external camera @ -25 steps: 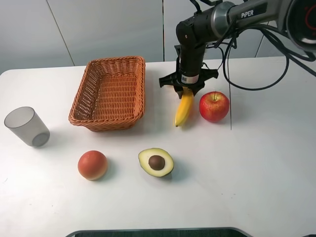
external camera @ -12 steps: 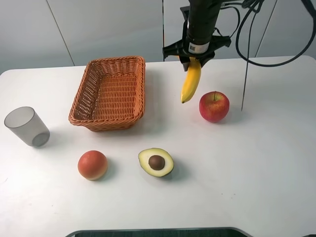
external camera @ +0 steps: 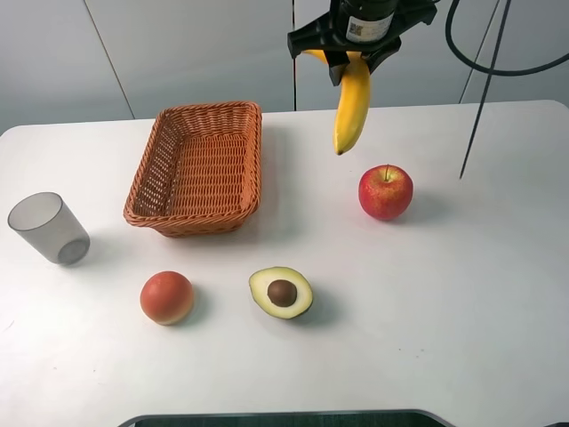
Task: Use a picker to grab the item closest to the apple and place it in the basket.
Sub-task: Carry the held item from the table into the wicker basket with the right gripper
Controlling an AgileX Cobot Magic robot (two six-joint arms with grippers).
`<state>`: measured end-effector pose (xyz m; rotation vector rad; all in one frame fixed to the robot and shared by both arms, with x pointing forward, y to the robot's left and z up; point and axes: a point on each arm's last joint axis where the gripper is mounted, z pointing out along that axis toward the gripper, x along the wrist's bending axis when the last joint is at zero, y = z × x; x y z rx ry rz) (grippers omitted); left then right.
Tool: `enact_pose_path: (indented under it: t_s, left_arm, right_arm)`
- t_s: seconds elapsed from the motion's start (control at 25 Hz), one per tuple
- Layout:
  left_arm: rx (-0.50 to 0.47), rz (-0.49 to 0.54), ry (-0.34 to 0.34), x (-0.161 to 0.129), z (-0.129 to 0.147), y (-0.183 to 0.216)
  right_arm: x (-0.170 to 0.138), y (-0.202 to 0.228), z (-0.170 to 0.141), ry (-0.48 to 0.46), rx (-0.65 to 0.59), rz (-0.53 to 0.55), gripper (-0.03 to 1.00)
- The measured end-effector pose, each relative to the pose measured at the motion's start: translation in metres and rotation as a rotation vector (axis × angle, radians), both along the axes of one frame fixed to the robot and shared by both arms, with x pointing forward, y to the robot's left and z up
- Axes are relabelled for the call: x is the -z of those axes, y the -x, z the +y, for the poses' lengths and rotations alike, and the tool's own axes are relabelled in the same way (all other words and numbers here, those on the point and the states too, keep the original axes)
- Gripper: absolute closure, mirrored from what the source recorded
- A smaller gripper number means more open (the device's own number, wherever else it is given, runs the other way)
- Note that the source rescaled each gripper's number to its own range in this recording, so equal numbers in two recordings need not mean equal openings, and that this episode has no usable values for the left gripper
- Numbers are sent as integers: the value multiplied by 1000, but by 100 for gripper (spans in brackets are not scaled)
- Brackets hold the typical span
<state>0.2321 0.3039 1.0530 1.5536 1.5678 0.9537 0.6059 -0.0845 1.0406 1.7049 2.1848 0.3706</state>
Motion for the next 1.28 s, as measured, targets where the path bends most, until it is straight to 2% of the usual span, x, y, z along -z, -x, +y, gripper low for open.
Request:
enact_pose_path:
  t_s: [0.2,0.52,0.88,1.28]
  left_arm:
    - [1,0,-2,0,0,0]
    - [1,0,-2,0,0,0]
    - [0,0,0,0,0,0]
    - [0,0,0,0,0,0]
  right_arm:
    - [0,10,19,-16,-54,-8,95]
    - [10,8,59,-139,-118,-58,95]
    - [25,-5,122,-336,-241,-249,95]
    - [62,-12,144,-402,-277,-291,95]
